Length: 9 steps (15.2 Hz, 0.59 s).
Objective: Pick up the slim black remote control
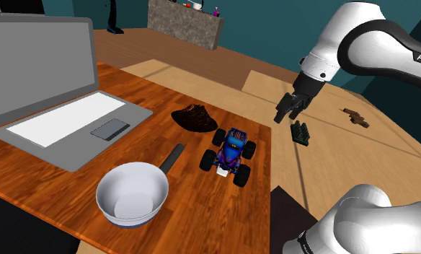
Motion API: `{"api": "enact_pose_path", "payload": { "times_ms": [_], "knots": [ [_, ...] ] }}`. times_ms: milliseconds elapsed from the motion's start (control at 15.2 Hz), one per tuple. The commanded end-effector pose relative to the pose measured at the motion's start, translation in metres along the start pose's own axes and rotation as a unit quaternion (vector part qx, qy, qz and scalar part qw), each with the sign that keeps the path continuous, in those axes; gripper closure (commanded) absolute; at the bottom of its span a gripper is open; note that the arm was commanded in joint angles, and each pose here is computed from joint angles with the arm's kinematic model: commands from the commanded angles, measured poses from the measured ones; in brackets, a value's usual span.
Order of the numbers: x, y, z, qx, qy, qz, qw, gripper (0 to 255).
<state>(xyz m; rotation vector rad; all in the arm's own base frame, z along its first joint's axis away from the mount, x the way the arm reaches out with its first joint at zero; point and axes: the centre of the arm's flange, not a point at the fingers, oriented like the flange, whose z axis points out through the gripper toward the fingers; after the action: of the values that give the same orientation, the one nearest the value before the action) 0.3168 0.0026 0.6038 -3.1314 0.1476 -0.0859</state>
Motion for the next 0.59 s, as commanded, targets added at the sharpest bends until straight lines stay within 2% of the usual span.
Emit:
{"api": "enact_pose_path", "payload": {
  "times_ms": [0, 264, 528],
  "knots": [
    [0.000, 0.000, 0.000, 0.000, 0.000, 0.000, 1.0000, 0],
    [0.009, -0.043, 0.033, -0.009, 0.008, 0.051, 0.9986, 0],
    [0.022, -0.083, 0.067, -0.019, 0.017, 0.102, 0.9945, 0]
  ]
}}
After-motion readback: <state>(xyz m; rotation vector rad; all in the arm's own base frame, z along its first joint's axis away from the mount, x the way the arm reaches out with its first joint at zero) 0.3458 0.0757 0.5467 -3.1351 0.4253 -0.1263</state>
